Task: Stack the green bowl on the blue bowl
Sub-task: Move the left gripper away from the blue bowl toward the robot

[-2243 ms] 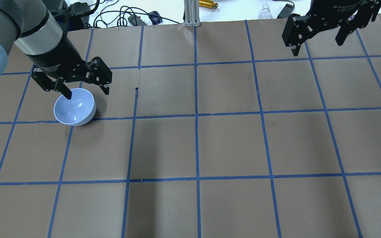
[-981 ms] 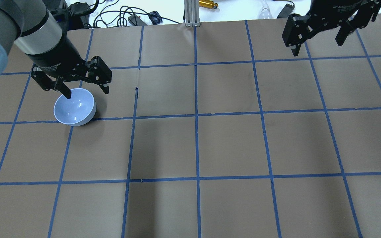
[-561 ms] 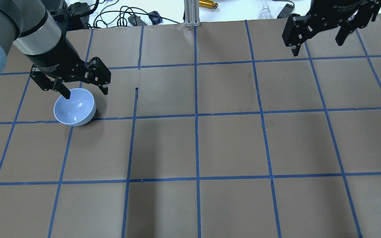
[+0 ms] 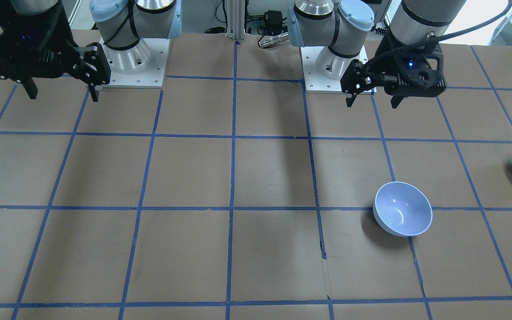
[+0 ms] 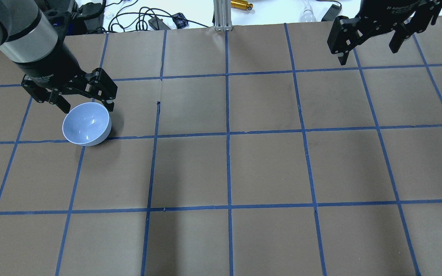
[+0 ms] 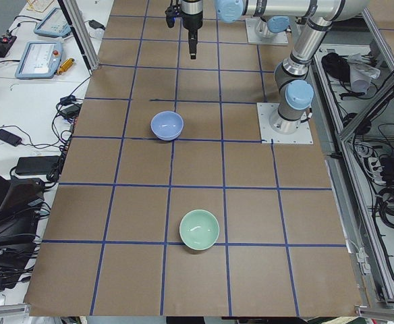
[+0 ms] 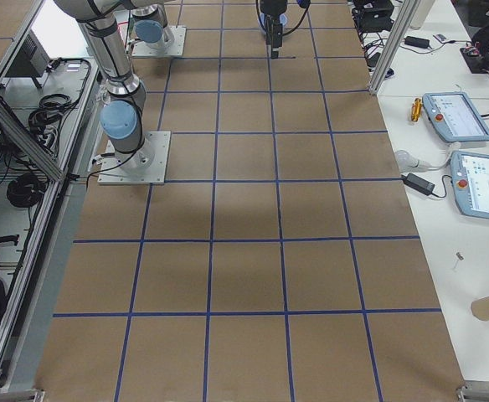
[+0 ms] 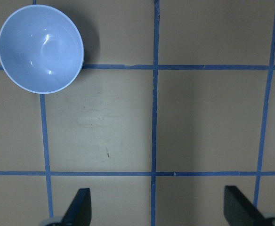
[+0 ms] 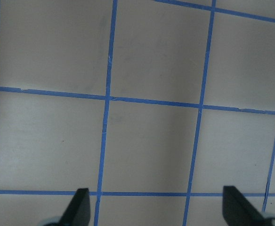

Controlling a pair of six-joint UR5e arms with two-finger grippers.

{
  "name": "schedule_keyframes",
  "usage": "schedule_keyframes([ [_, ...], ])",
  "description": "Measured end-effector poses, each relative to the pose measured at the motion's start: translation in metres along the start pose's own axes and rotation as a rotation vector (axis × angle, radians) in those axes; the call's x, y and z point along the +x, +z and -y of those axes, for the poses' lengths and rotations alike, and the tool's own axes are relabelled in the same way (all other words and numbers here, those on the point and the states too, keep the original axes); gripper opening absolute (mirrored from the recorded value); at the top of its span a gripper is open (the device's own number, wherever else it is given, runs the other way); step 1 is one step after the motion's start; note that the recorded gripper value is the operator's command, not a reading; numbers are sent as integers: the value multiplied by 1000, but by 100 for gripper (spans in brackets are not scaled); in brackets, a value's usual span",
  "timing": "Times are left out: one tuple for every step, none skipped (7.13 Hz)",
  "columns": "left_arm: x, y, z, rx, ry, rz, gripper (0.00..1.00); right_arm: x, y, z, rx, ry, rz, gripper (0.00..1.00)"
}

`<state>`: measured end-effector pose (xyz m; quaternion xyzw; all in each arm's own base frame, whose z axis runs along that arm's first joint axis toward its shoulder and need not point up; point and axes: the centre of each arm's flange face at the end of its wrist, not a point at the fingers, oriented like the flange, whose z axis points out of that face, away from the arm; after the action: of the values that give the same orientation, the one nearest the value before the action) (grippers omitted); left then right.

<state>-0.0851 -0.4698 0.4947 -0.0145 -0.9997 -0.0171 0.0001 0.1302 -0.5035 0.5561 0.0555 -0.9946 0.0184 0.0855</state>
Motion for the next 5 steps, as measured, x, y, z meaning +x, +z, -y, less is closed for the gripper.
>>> schedule_keyframes([
  [-27, -1, 2, 0, 38, -1, 100, 0, 0, 0, 0, 0, 0, 100],
  [-58, -1, 3, -5, 90, 0, 100, 0, 0, 0, 0, 0, 0, 100],
  [-86, 0, 3, -16, 155, 6, 100, 0, 0, 0, 0, 0, 0, 100],
  [-117, 3, 2, -28, 222, 11, 100, 0, 0, 0, 0, 0, 0, 100],
  [-154, 6, -2, -34, 281, 8, 100, 0, 0, 0, 0, 0, 0, 100],
])
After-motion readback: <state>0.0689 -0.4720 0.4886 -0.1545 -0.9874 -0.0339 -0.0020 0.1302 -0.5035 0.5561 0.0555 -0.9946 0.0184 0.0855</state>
